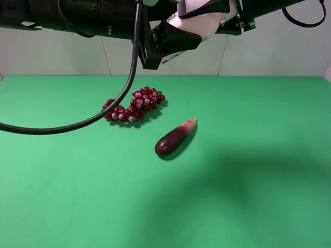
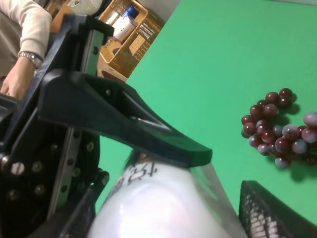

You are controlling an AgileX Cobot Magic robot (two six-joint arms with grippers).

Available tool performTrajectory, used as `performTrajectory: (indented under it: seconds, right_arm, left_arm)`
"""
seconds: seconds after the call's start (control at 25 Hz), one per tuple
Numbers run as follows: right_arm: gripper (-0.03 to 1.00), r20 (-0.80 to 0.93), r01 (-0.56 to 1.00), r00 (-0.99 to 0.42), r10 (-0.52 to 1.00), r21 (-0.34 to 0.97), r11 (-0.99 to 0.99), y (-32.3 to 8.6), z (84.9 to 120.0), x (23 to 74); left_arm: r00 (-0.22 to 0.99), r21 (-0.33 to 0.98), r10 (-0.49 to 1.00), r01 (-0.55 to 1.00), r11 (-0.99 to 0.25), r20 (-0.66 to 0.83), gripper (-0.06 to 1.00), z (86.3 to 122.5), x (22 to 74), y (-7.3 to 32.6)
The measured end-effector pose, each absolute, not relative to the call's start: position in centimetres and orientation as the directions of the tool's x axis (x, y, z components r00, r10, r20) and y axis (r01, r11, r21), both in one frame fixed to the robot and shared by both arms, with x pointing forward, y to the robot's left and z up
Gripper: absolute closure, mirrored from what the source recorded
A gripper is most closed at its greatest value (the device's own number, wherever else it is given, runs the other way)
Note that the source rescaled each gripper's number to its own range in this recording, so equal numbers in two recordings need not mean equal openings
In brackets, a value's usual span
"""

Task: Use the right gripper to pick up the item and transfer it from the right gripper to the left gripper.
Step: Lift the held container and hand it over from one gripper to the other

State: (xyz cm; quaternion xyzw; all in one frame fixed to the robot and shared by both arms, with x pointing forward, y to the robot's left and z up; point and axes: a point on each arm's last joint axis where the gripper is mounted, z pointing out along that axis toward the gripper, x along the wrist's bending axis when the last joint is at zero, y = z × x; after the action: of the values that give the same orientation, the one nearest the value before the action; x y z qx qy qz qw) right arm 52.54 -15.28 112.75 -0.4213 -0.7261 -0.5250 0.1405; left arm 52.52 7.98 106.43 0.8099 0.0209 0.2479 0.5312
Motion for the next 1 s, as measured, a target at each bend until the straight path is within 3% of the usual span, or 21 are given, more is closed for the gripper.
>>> performTrajectory:
  seconds: [1.0]
  right_arm:
    - [0.96,0.660,0.776,-0.585,0.471,0.624,0.089,-15.31,112.67,52.51]
  left_arm:
    - [0.877,0.856,0.271,-0.247,-0.455,0.397,0.80,106.28,52.42,7.98]
